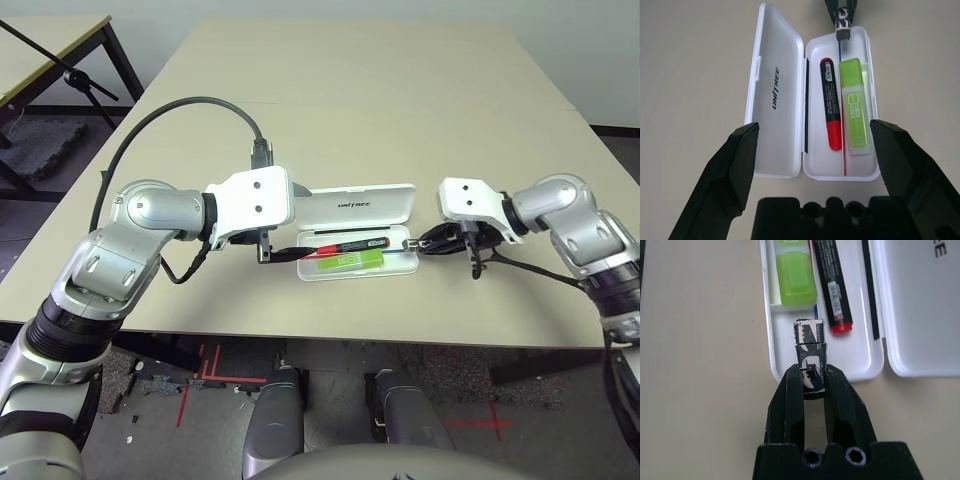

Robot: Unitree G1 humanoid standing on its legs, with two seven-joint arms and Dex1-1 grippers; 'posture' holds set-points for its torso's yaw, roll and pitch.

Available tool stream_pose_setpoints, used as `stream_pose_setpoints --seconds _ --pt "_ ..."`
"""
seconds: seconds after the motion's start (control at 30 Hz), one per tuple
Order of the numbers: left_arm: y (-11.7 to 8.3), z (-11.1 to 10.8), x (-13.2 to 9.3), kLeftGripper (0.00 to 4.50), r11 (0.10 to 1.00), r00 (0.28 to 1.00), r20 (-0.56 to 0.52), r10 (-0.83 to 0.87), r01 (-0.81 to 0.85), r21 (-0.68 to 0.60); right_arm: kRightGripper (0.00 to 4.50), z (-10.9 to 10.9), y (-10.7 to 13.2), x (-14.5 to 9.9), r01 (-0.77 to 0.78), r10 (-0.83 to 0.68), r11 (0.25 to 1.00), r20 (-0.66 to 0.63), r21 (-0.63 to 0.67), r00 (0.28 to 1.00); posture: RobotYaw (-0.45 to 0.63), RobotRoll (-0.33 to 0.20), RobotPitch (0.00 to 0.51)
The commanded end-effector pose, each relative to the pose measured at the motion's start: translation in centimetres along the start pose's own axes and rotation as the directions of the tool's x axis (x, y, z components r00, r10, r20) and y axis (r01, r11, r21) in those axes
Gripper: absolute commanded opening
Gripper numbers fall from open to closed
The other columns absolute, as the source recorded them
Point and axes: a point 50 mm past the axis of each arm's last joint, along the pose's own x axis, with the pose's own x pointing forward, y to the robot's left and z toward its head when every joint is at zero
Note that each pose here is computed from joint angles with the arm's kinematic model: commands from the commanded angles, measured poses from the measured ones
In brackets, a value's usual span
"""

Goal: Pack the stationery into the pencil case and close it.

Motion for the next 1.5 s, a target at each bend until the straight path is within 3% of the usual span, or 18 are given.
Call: stream_pose_setpoints --seconds 0.03,0.6,1.27,1.3,1.5 --pt "-0.4 0.0 0.3 4.5 1.0 1.0 -0.008 -0.014 0.014 0.001 0.29 0.0 -0.2 0.6 -0.003 0.002 1.0 -0.027 -0.007 1.0 0.11 0.0 0.1" --pt "-0.6 0.1 0.4 4.5 1.0 1.0 -0.01 -0.015 0.015 -0.003 0.29 0.7 0.0 3.2 -0.048 0.048 0.998 -0.014 -0.043 0.999 0.12 0.0 0.095" --pt "-0.3 -0.1 0.7 4.5 1.0 1.0 -0.008 -0.009 0.009 0.0 0.29 0.3 -0.2 1.8 -0.085 0.083 0.995 -0.042 -0.058 0.996 0.11 0.0 0.086" --pt "-0.3 -0.1 0.7 4.5 1.0 1.0 -0.008 -0.009 0.009 0.0 0.39 0.3 -0.3 1.7 -0.084 0.082 0.995 -0.044 -0.06 0.996 0.11 0.0 0.085" --pt "-0.2 -0.3 0.7 4.5 1.0 1.0 -0.015 -0.007 0.007 0.002 2.42 1.2 -0.7 1.4 -0.066 0.067 0.996 0.017 -0.064 0.998 0.11 0.0 0.075"
